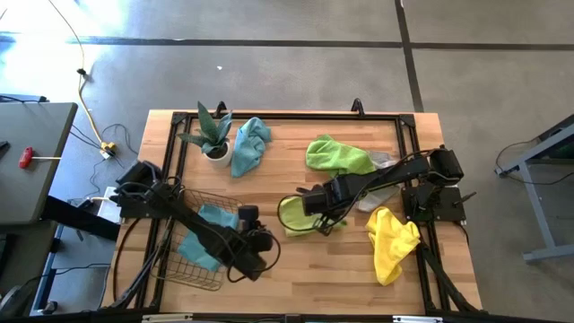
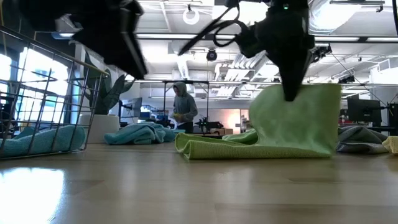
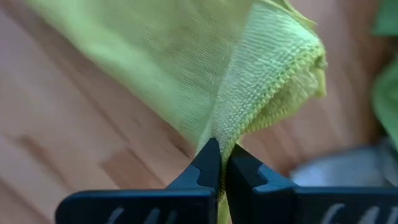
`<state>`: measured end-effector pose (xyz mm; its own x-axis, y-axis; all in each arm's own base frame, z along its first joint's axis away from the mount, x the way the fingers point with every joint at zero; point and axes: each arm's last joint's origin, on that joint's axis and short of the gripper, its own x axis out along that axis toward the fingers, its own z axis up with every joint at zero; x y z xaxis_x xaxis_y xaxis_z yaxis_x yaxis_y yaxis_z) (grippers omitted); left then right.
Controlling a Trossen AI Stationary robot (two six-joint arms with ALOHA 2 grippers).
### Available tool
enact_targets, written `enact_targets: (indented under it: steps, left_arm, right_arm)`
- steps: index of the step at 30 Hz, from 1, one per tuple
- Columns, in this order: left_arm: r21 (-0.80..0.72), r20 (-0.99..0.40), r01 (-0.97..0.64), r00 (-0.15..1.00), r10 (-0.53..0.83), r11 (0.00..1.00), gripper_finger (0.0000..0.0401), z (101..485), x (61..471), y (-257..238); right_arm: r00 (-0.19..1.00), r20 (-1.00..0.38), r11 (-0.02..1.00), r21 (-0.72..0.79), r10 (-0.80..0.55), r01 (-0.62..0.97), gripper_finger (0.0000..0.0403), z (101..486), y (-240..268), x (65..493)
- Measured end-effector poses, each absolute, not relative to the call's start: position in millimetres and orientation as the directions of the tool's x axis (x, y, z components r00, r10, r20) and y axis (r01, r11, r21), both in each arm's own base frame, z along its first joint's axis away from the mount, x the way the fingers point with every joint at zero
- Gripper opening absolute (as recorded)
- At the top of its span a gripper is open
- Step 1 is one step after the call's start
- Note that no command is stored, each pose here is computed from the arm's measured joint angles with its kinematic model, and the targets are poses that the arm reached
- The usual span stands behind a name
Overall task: Fold microfiber towels
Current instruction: Fold the light green microfiber towel
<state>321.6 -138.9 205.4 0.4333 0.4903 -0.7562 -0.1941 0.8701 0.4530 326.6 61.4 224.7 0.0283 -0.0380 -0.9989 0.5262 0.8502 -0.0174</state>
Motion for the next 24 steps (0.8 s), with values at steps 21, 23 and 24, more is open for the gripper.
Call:
enact_targets:
  steps: [21, 23, 24]
  left_arm:
    - [0.364, -0.786, -0.153, 0.479, 0.391, 0.919, 0.0113, 197, 354, -112]
    - [0.360, -0.791, -0.146, 0.476, 0.384, 0.922, 0.0113, 197, 353, -113]
    - [0.354, -0.796, -0.141, 0.474, 0.377, 0.925, 0.0113, 197, 353, -113]
  right_arm:
    - [0.047, -0.989, 0.752, -0.075, -0.140, 0.655, 0.0000, 274, 53, 286]
    - [0.094, -0.988, 0.779, -0.039, -0.124, 0.626, 0.0000, 268, 55, 296]
    - [0.108, -0.987, 0.789, -0.030, -0.121, 0.613, 0.0000, 265, 56, 301]
